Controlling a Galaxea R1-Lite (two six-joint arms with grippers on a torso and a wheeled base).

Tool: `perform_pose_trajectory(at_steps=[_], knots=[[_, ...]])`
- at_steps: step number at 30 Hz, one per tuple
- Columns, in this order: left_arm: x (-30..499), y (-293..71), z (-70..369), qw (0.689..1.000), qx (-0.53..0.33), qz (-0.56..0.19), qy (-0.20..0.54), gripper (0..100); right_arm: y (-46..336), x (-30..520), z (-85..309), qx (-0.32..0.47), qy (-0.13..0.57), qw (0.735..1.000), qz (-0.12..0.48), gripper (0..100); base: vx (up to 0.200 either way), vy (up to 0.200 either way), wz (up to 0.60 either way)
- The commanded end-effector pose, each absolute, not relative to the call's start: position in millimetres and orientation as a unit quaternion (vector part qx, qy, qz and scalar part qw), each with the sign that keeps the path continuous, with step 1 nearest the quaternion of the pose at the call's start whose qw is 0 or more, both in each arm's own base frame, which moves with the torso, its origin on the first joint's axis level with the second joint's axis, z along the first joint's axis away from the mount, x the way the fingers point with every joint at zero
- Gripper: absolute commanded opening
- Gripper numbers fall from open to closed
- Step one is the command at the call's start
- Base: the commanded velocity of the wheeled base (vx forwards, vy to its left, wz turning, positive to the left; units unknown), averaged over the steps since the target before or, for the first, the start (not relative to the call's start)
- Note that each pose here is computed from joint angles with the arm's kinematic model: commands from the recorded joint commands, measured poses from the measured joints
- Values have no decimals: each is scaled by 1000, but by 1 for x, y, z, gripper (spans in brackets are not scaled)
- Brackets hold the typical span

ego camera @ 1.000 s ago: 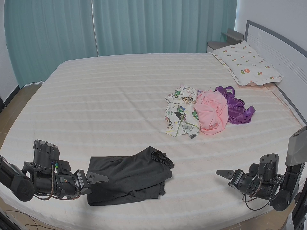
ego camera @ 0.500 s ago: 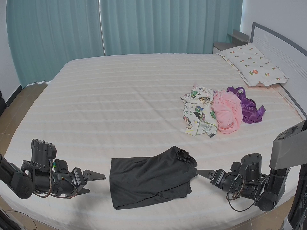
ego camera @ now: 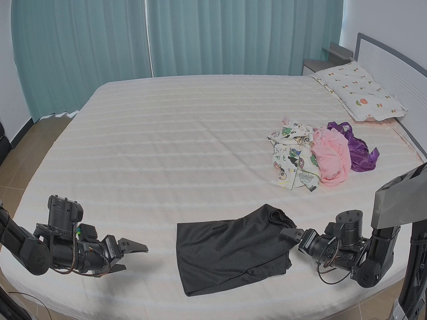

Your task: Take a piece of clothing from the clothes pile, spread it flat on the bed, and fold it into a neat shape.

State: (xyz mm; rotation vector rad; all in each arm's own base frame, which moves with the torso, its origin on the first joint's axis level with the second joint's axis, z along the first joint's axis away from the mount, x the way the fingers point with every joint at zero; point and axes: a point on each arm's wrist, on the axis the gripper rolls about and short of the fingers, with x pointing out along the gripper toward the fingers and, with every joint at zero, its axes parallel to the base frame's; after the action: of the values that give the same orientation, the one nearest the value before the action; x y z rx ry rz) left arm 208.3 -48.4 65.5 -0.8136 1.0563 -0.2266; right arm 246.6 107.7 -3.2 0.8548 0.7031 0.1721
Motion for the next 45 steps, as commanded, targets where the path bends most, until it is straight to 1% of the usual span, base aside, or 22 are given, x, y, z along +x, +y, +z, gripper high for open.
perform_pose_trajectory(at_steps=[1, 3, 4, 12, 14, 17, 18, 25, 32, 39, 40, 43, 45], knots=[[210, -49, 62, 776, -376, -101, 496, 100, 108, 253, -10, 407, 334, 847, 76, 100, 0, 0, 0], [210, -49, 62, 777, -376, -101, 494, 100, 108, 253, -9, 408, 333, 847, 76, 100, 0, 0, 0], [210, -49, 61, 777, -376, -102, 494, 100, 108, 253, -10, 408, 334, 846, 75, 0, 0, 0, 0], [213, -49, 57, 779, -376, -102, 491, 100, 101, 243, -9, 408, 341, 844, 64, 0, 0, 0, 0], [213, -49, 54, 777, -376, -100, 495, 100, 98, 232, -1, 407, 344, 843, 67, 0, 0, 0, 0], [214, -49, 54, 776, -376, -100, 496, 100, 98, 231, 0, 408, 344, 843, 67, 0, 0, 0, 0], [215, -49, 51, 775, -375, -98, 499, 100, 98, 210, 6, 397, 365, 838, 79, 0, 0, 0, 0], [215, -49, 50, 773, -376, -97, 501, 100, 97, 199, 13, 393, 367, 839, 87, 0, 0, 0, 0], [216, -49, 48, 771, -375, -95, 505, 100, 96, 188, 12, 369, 384, 841, 95, 0, 0, 0, 0], [216, -49, 47, 771, -375, -94, 506, 100, 96, 187, 6, 357, 399, 840, 89, 0, 0, 0, 0], [216, -49, 46, 770, -375, -93, 508, 100, 96, 187, 5, 354, 402, 840, 88, 100, 0, 0, 0], [217, -50, 46, 770, -374, -94, 508, 100, 96, 186, 5, 351, 404, 840, 86, 100, 0, 0, 0], [218, -50, 44, 768, -376, -91, 510, 100, 95, 190, 6, 357, 392, 843, 88, 100, 0, 0, 0]])
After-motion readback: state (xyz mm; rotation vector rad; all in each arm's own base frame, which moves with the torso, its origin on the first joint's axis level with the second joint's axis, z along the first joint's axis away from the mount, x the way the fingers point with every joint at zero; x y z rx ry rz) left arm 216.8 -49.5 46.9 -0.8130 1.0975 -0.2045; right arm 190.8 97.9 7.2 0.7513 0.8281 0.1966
